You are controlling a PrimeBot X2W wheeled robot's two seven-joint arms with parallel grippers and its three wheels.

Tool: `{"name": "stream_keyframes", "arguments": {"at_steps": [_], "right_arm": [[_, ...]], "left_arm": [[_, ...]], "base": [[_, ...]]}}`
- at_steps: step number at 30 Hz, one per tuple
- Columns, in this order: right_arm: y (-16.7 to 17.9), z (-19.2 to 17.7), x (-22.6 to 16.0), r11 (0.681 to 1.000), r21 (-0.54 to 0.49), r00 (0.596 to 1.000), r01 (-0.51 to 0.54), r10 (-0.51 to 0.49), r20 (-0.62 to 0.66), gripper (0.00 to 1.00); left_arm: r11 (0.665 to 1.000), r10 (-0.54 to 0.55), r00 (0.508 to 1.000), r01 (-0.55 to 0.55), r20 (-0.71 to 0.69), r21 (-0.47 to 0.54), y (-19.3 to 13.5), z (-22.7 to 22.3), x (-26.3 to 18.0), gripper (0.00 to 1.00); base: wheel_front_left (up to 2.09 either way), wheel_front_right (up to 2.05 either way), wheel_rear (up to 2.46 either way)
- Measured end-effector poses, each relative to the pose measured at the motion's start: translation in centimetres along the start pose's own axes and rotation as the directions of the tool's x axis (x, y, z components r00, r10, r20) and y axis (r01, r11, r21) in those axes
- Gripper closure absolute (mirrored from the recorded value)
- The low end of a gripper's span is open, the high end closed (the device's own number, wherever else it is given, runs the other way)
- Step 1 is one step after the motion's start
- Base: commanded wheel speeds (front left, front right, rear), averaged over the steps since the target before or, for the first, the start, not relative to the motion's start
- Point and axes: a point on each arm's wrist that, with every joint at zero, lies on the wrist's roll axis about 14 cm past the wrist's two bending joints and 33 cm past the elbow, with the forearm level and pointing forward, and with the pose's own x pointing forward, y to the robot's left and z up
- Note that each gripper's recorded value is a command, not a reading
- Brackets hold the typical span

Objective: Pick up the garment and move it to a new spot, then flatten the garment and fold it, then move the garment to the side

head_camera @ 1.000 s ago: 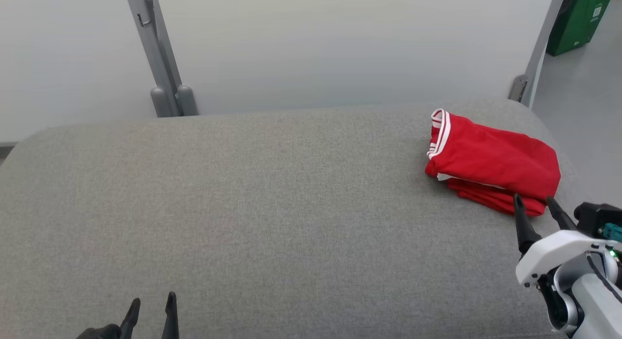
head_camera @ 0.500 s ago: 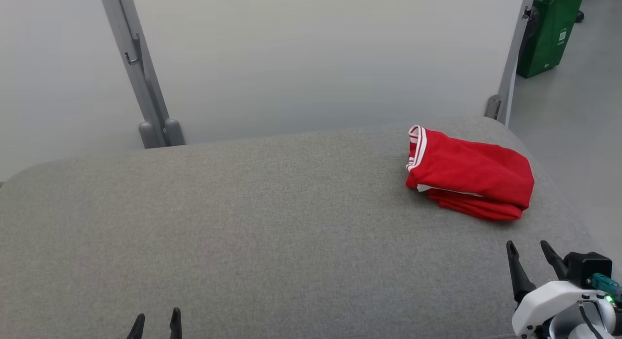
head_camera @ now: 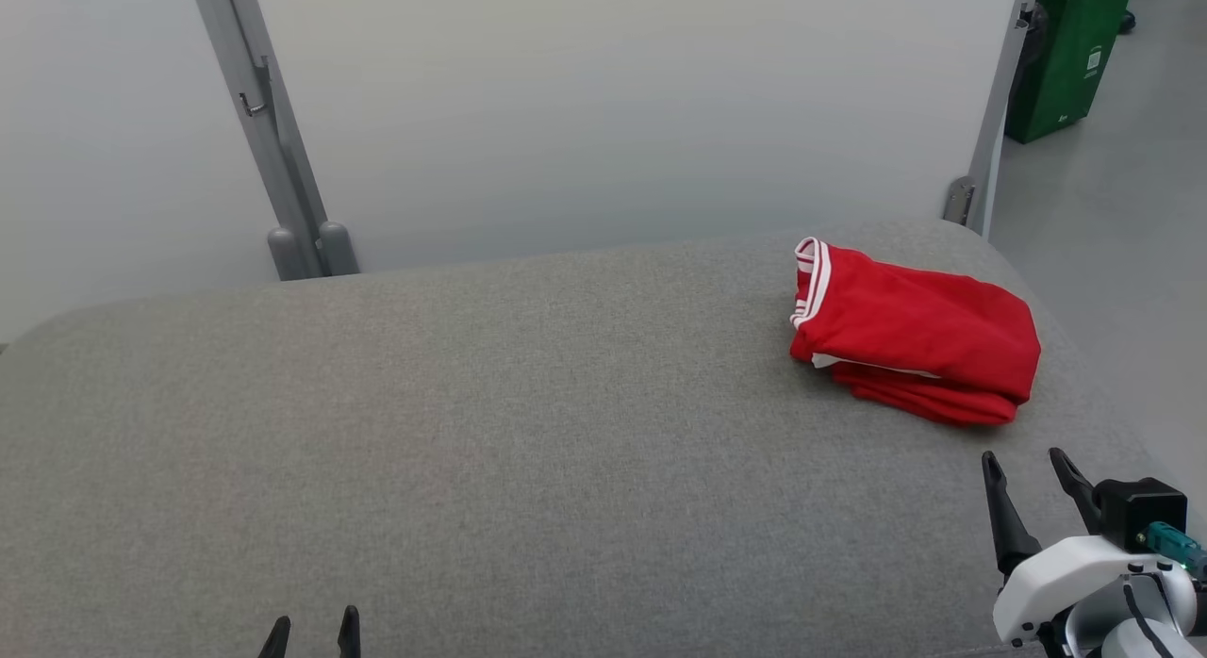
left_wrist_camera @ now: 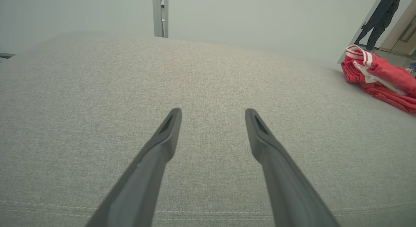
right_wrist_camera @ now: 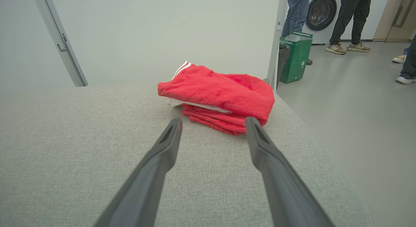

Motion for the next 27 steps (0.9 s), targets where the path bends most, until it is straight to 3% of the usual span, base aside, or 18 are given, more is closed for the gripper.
{"name": "stream_keyframes", "arguments": {"at_steps": [27], "right_arm": [[2.6,-1.0,2.1,0.998,-0.001,0.997,-0.06,0.06,-0.04,0.0]], "left_arm": [[0.995,0.096,0.995,-0.096,-0.013,-0.007,3.0,-0.3,-0.1,0.0]], "base": [[0.0,0.0,0.0]]}}
